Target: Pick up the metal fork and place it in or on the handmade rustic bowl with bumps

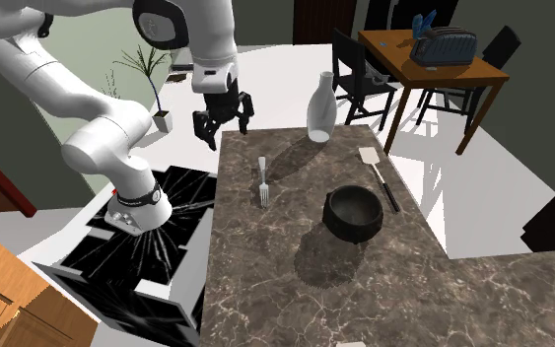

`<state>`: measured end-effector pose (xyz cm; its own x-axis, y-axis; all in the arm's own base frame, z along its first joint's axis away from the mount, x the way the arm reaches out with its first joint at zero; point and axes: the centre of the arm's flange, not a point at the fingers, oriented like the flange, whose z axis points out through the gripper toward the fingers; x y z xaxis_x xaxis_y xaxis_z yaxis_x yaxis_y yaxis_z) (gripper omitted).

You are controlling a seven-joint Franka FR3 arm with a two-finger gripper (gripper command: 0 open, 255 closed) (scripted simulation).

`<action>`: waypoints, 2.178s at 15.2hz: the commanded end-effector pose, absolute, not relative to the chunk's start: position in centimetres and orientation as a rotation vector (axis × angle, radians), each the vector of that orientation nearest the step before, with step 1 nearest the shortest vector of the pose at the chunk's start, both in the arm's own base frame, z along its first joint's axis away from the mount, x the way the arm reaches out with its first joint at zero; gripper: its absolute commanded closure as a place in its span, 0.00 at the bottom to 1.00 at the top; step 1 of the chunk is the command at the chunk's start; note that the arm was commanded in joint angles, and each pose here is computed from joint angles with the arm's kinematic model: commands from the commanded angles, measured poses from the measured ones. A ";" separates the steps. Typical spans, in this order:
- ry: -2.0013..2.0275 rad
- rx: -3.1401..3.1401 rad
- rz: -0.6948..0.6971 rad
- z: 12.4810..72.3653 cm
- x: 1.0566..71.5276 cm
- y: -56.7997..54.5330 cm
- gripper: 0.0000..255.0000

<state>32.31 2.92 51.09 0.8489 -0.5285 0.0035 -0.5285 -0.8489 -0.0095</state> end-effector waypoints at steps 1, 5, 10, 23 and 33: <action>0.993 -2.959 0.016 48.9 32.9 4.2 0.00; 1.226 -2.845 0.067 44.5 34.3 6.5 0.00; 1.501 -2.676 0.128 39.1 36.4 9.2 0.00; 1.700 -2.527 0.175 31.0 38.1 11.6 0.00; 1.700 -2.527 0.175 31.0 38.1 11.6 1.00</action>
